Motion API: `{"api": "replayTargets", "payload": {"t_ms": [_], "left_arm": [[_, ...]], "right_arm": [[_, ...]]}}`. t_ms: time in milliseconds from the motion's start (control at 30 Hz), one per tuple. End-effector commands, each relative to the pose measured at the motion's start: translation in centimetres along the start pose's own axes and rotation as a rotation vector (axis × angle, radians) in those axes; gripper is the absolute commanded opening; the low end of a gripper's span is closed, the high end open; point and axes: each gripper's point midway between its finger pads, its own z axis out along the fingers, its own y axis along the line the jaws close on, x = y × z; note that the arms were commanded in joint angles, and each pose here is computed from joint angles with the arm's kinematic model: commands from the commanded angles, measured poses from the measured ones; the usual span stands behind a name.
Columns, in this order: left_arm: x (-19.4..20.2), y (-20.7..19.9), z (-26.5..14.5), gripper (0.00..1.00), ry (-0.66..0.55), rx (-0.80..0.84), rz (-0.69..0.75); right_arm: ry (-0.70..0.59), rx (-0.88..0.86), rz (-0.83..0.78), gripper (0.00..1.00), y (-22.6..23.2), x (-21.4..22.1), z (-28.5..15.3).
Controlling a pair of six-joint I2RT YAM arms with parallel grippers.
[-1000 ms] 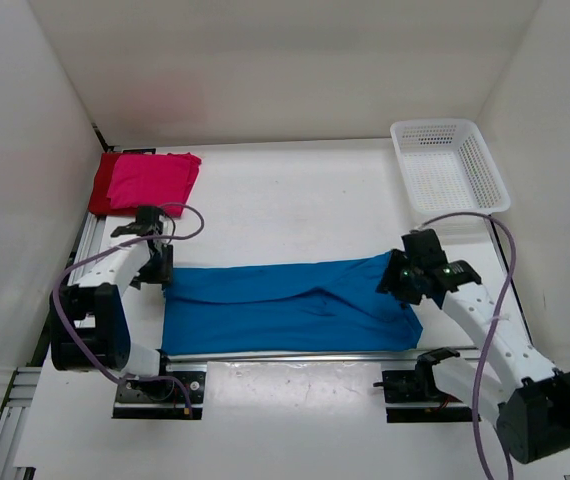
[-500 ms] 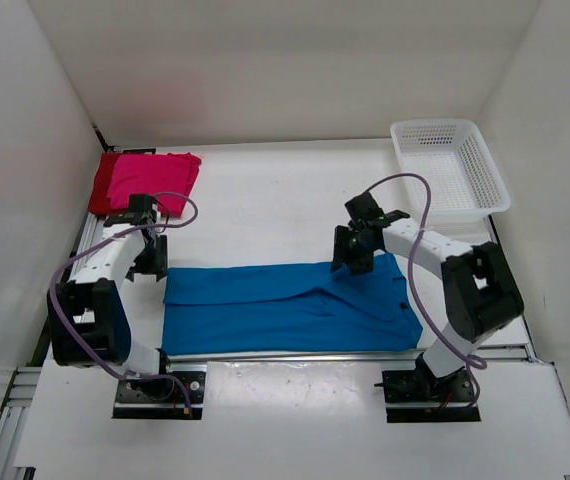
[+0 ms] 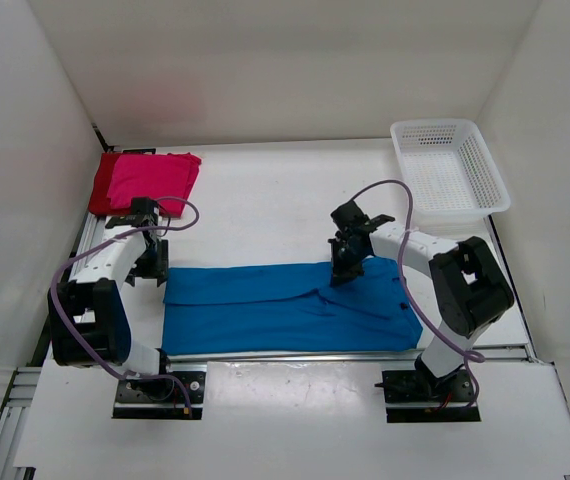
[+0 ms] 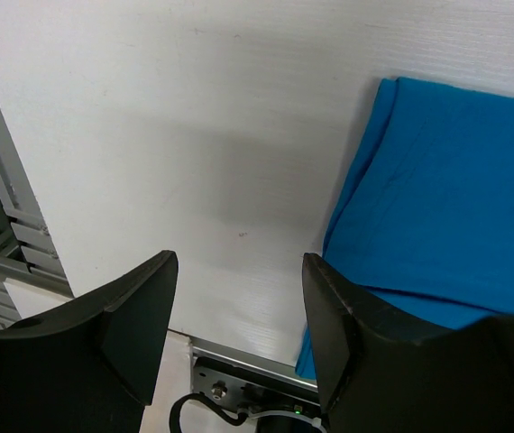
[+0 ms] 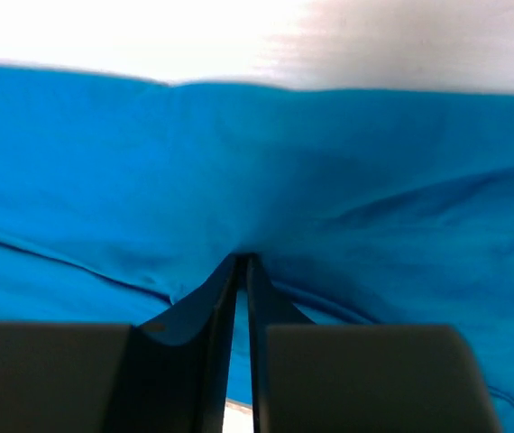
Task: Fold and stack the t-shirts
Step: Fold the other side of the tshirt into a rectangle
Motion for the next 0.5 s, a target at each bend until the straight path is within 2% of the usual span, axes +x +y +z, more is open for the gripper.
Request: {"api": "replayTargets", "payload": {"t_ms": [0, 67, 367, 467], "left_arm": [[-0.2, 0.1, -0.1, 0.69, -0.01, -0.002, -0.005], [-0.2, 0.1, -0.1, 0.69, -0.01, -0.002, -0.005], [-0.5, 0.3, -0.1, 0.69, -0.003, -0.011, -0.003], [-0.2, 0.4, 0.0, 0.69, 0.015, -0.02, 0.002]], "right_arm": [[-0.003, 0.02, -0.003, 0.09, -0.2, 0.3, -0.9], [-0.016, 0.013, -0.005, 0.0, -0.1, 0.3, -1.4], [0.102, -0.014, -0.173, 0.0, 2.1, 4.9, -2.2], [0.16, -0.024, -0.207, 0.03, 2.4, 6.8, -2.3]]}}
